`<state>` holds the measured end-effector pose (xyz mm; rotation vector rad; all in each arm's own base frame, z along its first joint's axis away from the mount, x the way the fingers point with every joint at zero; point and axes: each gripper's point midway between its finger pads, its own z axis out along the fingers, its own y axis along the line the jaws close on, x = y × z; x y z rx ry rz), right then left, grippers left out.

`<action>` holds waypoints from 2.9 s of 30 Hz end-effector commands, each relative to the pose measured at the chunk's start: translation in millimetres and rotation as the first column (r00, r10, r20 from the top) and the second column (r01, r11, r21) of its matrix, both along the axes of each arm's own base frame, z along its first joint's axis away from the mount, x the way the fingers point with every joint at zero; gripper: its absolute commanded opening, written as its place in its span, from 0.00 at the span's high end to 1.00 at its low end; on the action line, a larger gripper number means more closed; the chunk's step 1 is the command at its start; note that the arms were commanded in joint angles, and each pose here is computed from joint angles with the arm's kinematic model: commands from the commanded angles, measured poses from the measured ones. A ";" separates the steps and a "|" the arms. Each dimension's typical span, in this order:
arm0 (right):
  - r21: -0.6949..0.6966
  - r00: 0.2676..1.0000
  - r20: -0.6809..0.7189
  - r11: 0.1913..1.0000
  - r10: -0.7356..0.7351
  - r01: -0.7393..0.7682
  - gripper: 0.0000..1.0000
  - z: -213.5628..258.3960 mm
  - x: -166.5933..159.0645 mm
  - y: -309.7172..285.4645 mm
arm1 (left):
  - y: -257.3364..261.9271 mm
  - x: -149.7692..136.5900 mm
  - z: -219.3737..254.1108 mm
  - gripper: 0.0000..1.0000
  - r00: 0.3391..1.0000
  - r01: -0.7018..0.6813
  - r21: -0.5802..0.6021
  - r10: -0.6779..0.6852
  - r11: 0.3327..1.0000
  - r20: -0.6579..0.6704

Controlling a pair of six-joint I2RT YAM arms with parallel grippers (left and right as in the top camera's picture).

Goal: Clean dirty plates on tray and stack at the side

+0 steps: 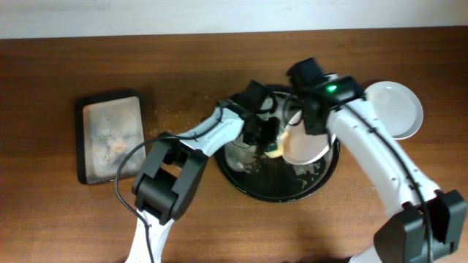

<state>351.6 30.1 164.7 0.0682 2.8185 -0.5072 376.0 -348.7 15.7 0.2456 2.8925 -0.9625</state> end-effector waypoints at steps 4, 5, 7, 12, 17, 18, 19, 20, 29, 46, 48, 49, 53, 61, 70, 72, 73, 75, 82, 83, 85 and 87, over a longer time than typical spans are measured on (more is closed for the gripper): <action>0.476 0.995 -0.093 0.876 -0.045 0.084 0.38 -12.1 2.2 -2.4 | 4.9 5.0 9.0 1.00 1.000 -0.011 0.003 0.011 1.000 0.029; 0.475 0.992 -0.100 0.873 -0.072 0.112 0.35 -13.4 1.7 -5.7 | 4.3 4.0 8.8 1.00 1.000 -0.009 0.004 0.009 1.000 0.028; 0.471 0.984 -0.134 0.866 -0.121 0.171 0.42 -24.3 -0.6 -20.0 | 3.7 3.2 8.8 1.00 1.000 -0.006 0.005 0.006 1.000 0.027; 0.521 0.933 -0.261 0.778 -0.247 0.352 0.52 -82.0 -20.7 -64.2 | 2.1 4.9 25.5 0.99 0.991 0.073 -0.005 -0.072 0.997 0.109; 0.639 0.939 -0.243 0.688 -0.242 0.343 0.58 -123.4 -30.9 -68.3 | -4.4 7.6 79.6 0.98 0.943 0.183 -0.026 -0.168 0.983 0.288; 0.654 0.942 -0.239 0.678 -0.236 0.336 0.64 -128.7 -31.7 -64.4 | -6.1 5.0 80.2 0.98 0.940 0.193 -0.024 -0.178 0.981 0.290; 0.662 0.945 -0.231 0.674 -0.233 0.328 0.69 -130.6 -30.7 -62.7 | -7.0 2.0 79.1 0.98 0.941 0.197 -0.020 -0.184 0.980 0.283; 0.662 0.946 -0.226 0.675 -0.234 0.325 0.74 -131.5 -29.8 -63.0 | -6.7 -0.1 76.7 0.98 0.942 0.196 -0.005 -0.187 0.981 0.278; 0.649 0.950 -0.187 0.694 -0.250 0.311 0.96 -132.5 -25.4 -68.6 | -6.1 -5.2 71.7 0.98 0.924 0.236 0.045 -0.238 0.971 0.299; -0.290 0.960 0.281 0.954 0.010 0.075 0.96 21.3 -9.4 -43.1 | 48.0 9.5 56.4 0.88 0.965 0.126 0.148 -0.156 0.981 0.213; -0.381 0.948 0.313 0.922 0.062 0.065 0.96 35.1 -9.2 -34.8 | 62.1 15.4 55.5 0.82 0.973 0.099 0.145 -0.126 0.984 0.193; -0.436 0.938 0.335 0.897 0.092 0.067 0.96 44.9 -9.5 -30.4 | 65.1 17.4 56.4 0.81 0.975 0.094 0.133 -0.118 0.987 0.188; -0.512 0.926 0.346 0.858 0.154 0.049 0.96 57.0 -13.0 -18.5 | 68.7 19.8 56.2 0.79 0.976 0.085 0.134 -0.109 0.987 0.188; -0.604 0.900 0.374 0.796 0.224 0.053 0.96 76.1 -17.0 -5.3 | 68.9 20.0 56.2 0.74 0.976 0.084 0.134 -0.109 0.987 0.188; -0.623 0.900 0.368 0.781 0.234 0.052 0.96 78.8 -18.9 -5.3 | 69.9 17.8 55.4 0.68 0.978 0.086 0.137 -0.110 0.987 0.178; -0.617 0.898 0.376 0.784 0.228 0.059 0.96 78.8 -19.0 -5.3 | 69.7 18.3 60.7 0.68 0.976 0.084 0.133 -0.109 0.988 0.189; -0.609 0.895 0.388 0.790 0.220 0.070 0.96 78.7 -19.0 -5.3 | 69.2 18.9 64.7 0.67 0.974 0.084 0.129 -0.108 0.988 0.198; -0.600 0.893 0.397 0.797 0.213 0.076 0.96 78.1 -18.9 -5.0 | 70.3 19.0 65.2 0.64 0.974 0.081 0.134 -0.107 0.988 0.200; -0.594 0.892 0.401 0.801 0.210 0.079 0.96 77.6 -18.8 -4.7 | 82.6 21.8 58.0 0.47 0.973 0.048 0.220 -0.096 0.974 0.209; -0.595 0.892 0.401 0.800 0.210 0.079 0.96 77.6 -18.9 -4.8 | 82.6 21.8 58.0 0.46 0.973 0.049 0.220 -0.096 0.974 0.210; -0.595 0.892 0.401 0.800 0.210 0.079 0.96 77.6 -18.9 -4.8 | 82.6 21.8 58.0 0.45 0.973 0.048 0.220 -0.096 0.974 0.209; -0.595 0.892 0.401 0.800 0.210 0.079 0.96 77.7 -18.9 -4.8 | 82.6 21.8 58.0 0.44 0.973 0.048 0.220 -0.096 0.974 0.210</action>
